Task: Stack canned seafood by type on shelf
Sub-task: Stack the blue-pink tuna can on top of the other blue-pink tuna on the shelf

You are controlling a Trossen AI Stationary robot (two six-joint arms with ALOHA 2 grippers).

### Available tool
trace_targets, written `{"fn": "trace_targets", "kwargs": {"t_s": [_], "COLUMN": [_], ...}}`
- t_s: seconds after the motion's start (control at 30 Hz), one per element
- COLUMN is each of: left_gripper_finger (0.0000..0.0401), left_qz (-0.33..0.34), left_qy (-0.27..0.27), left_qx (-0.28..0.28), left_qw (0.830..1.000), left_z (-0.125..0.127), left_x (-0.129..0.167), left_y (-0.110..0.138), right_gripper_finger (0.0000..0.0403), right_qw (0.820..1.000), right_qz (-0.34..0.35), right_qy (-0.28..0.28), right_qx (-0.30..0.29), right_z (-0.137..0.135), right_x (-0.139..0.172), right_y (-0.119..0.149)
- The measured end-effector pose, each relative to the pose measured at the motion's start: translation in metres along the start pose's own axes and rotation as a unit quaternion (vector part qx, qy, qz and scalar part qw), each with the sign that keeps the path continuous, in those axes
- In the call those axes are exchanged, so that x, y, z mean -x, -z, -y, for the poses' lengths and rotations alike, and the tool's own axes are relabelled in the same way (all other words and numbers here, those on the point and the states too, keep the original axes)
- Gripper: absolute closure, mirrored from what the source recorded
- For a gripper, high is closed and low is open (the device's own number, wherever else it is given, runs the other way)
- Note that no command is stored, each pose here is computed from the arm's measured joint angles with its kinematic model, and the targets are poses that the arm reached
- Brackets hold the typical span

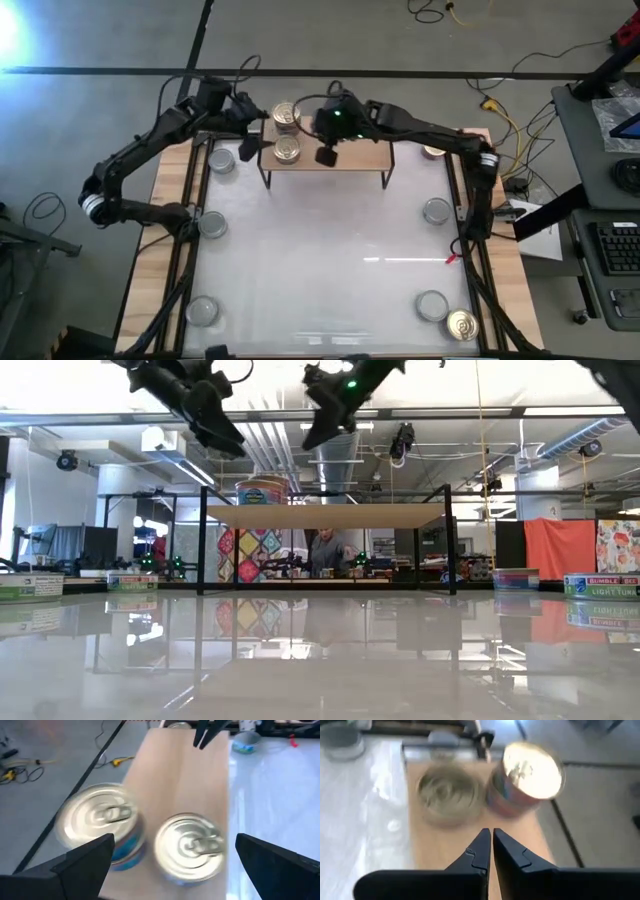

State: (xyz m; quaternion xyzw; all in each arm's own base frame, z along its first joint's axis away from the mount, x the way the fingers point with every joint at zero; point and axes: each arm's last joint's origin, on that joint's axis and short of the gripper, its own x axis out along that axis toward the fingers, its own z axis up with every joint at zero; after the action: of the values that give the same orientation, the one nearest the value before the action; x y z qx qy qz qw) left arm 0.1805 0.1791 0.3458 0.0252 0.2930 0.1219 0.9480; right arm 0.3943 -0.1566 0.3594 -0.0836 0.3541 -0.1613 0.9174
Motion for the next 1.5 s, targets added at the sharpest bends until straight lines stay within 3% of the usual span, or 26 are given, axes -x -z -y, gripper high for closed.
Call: {"fn": "trace_targets", "kwargs": {"t_s": [0.2, 0.33, 0.47, 0.57, 0.63, 0.77, 0.97, 1.13, 1.37, 1.5], "left_gripper_finger": [0.0001, 0.0001, 0.0001, 0.0001, 0.0001, 0.0001, 0.0001, 0.0001, 0.0001, 0.0001], "left_qz": [0.040, 0.067, 0.077, 0.077, 0.077, 0.074, 0.071, 0.075, 0.082, 0.078], "left_qy": [0.047, 0.078, 0.094, 0.106, 0.108, 0.116, 0.118, 0.117, 0.115, 0.116], "left_qx": [-0.020, -0.064, -0.085, -0.091, -0.086, -0.069, -0.065, -0.068, -0.079, -0.075], "left_qw": [0.998, 0.993, 0.989, 0.987, 0.987, 0.988, 0.988, 0.988, 0.987, 0.987], "left_z": [0.041, 0.076, 0.103, 0.117, 0.123, 0.128, 0.130, 0.130, 0.129, 0.130], "left_x": [-0.014, -0.021, -0.024, -0.027, -0.030, -0.037, -0.040, -0.039, -0.039, -0.041], "left_y": [0.007, 0.008, 0.012, 0.017, 0.022, 0.031, 0.038, 0.035, 0.035, 0.038], "right_gripper_finger": [0.0390, 0.0390, 0.0390, 0.0390, 0.0390, 0.0390, 0.0390, 0.0390, 0.0390, 0.0390], "right_qw": [0.997, 0.982, 0.951, 0.929, 0.922, 0.930, 0.933, 0.938, 0.927, 0.920], "right_qz": [-0.026, -0.039, -0.068, -0.099, -0.124, -0.150, -0.158, -0.189, -0.307, -0.341], "right_qy": [0.024, 0.140, 0.249, 0.297, 0.295, 0.236, 0.204, 0.202, 0.181, 0.171], "right_qx": [-0.067, -0.120, -0.169, -0.199, -0.216, -0.240, -0.250, -0.210, -0.116, -0.091], "right_z": [-0.009, -0.017, -0.021, -0.021, -0.022, -0.030, -0.035, -0.036, -0.036, -0.040], "right_x": [0.046, 0.077, 0.101, 0.108, 0.109, 0.108, 0.119, 0.130, 0.130, 0.127], "right_y": [0.033, 0.063, 0.101, 0.131, 0.149, 0.173, 0.188, 0.194, 0.215, 0.226]}}
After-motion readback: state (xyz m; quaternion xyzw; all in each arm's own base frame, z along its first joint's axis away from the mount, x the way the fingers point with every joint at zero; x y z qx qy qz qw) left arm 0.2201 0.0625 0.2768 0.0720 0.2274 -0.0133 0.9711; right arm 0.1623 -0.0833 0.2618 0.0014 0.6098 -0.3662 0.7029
